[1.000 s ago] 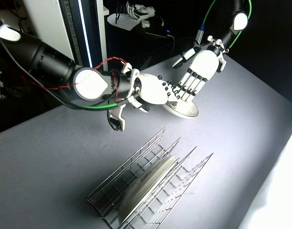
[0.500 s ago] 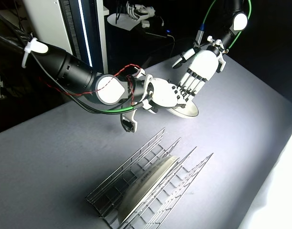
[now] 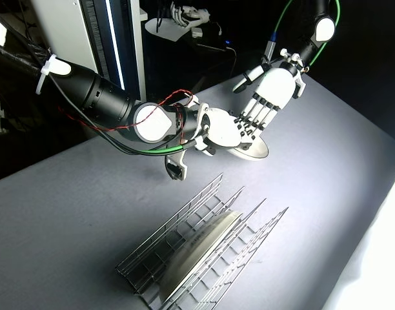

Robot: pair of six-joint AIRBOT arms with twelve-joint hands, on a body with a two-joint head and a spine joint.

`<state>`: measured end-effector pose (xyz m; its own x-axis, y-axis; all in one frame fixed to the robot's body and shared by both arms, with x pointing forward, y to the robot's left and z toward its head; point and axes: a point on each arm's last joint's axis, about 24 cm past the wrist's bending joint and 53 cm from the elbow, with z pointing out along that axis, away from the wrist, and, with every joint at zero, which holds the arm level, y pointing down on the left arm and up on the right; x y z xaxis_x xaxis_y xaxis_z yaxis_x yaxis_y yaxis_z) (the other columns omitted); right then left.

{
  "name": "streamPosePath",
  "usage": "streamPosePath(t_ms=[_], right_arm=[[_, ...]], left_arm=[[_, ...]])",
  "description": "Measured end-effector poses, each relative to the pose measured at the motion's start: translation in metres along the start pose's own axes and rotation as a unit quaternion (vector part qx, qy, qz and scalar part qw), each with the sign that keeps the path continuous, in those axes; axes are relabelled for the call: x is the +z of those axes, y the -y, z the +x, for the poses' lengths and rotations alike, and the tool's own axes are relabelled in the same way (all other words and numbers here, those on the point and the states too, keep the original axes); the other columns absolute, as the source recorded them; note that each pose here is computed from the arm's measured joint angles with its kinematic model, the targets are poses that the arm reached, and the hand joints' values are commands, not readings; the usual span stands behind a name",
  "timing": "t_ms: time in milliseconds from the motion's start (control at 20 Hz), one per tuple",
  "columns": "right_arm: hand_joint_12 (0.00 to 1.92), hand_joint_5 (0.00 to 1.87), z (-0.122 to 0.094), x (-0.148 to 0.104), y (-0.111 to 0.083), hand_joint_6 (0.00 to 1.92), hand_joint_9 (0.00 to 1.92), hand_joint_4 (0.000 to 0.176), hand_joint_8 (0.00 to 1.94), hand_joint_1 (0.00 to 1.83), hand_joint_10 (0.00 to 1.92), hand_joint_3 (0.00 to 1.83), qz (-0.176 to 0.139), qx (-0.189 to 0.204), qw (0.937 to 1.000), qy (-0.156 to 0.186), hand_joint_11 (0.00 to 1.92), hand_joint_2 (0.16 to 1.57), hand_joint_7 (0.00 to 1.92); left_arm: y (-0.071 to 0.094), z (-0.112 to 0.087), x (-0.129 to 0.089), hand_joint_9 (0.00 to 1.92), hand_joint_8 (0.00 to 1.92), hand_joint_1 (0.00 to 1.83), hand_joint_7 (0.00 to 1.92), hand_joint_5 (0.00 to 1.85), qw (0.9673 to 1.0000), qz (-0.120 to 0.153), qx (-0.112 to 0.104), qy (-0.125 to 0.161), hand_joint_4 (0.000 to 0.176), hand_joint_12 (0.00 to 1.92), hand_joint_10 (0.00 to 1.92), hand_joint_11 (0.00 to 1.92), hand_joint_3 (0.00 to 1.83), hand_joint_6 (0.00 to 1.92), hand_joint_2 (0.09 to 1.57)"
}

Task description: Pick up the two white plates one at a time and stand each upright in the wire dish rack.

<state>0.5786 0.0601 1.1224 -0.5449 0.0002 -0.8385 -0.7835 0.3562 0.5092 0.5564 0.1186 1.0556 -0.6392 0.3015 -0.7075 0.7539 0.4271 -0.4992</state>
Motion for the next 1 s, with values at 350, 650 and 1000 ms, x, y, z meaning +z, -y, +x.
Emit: streamPosePath(t_ms=[350,650,1000], right_arm=[[1.69,0.84,-0.009,-0.001,-0.009,1.17,0.74,0.0,1.0,1.47,1.28,0.0,-0.019,0.0,0.9998,0.012,0.75,1.17,0.79],[1.26,0.86,-0.016,-0.002,-0.02,1.28,0.71,0.0,1.1,1.34,1.41,0.0,-0.037,-0.002,0.9991,0.019,0.64,1.2,0.77],[1.19,0.93,-0.032,-0.019,-0.035,1.15,0.86,0.0,0.93,1.36,1.25,0.0,-0.045,0.011,0.9982,0.038,0.75,1.14,0.87]], left_arm=[[-0.001,0.0,0.0,0.08,0.01,0.0,0.1,0.13,1.0,-0.001,0.0,0.0,0.0,0.25,0.01,0.0,0.0,0.0,1.25],[0.002,-0.021,-0.002,0.08,0.0,0.0,0.11,0.13,0.9996,-0.003,0.022,0.016,0.0,0.22,0.0,0.0,0.0,0.0,1.25],[0.007,-0.061,-0.019,0.1,0.0,0.0,0.12,0.15,0.9972,-0.006,0.033,0.067,0.0,0.22,0.01,0.0,0.0,0.0,1.26]])
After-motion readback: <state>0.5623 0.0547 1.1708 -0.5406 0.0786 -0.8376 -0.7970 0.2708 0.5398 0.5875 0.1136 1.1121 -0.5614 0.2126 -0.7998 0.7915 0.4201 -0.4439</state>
